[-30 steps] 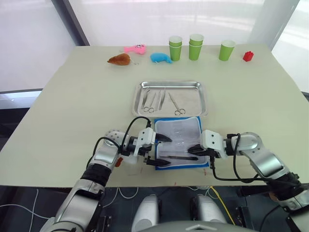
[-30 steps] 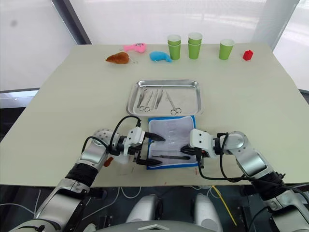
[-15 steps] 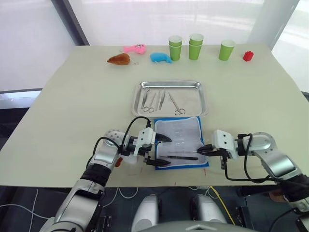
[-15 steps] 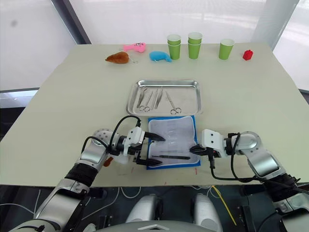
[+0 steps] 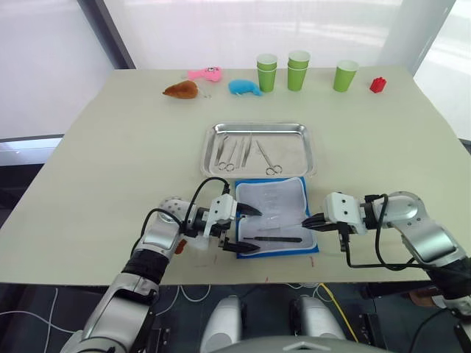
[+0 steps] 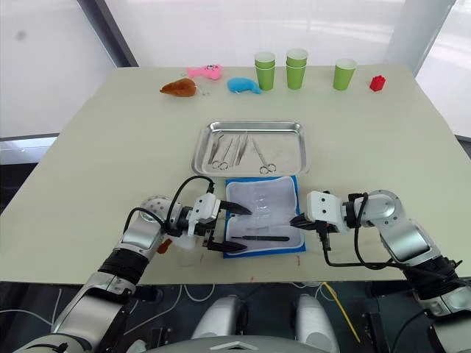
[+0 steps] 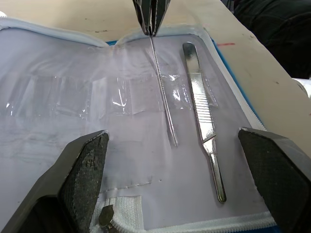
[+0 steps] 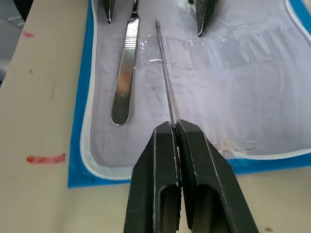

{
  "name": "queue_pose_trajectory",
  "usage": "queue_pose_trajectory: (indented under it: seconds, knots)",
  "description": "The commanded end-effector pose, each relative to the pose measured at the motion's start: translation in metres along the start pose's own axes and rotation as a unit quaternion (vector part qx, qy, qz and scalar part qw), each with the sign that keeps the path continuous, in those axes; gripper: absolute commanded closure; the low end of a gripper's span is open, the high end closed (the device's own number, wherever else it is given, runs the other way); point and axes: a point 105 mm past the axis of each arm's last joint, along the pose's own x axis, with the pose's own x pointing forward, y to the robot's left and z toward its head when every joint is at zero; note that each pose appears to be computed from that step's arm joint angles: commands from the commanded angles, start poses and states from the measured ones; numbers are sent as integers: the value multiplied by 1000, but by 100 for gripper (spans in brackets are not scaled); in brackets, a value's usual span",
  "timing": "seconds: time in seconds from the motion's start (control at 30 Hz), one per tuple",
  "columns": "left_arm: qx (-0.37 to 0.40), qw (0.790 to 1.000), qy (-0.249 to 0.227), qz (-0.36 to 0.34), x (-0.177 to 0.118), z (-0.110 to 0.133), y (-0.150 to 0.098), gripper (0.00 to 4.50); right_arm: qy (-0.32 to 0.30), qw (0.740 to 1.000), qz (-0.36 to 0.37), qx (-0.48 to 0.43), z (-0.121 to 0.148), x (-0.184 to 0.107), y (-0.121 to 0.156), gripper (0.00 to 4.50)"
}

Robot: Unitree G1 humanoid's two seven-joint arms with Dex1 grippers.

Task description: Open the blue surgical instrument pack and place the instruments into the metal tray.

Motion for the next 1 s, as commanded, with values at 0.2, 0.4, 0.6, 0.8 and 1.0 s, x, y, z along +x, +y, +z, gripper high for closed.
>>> queue_pose_trajectory:
  seconds: [0.2, 0.4, 0.6, 0.8, 1.0]
  knots:
    - [-94, 993, 55, -35, 10, -44, -31, 0, 7, 999, -14, -47, 16, -14, -12, 445]
    - [-95, 993, 54, -35, 11, -44, -31, 0, 13, 999, -15, -30, 8, -25, -10, 445]
    - [-94, 993, 53, -36, 13, -44, -32, 0, 29, 999, -29, -17, -6, -47, -10, 445]
    - [-94, 993, 55, -36, 12, -44, -31, 0, 41, 998, -47, -12, -16, -69, -10, 445]
    - [-93, 993, 55, -36, 11, -44, -30, 0, 42, 997, -65, 9, -24, -92, -4, 445]
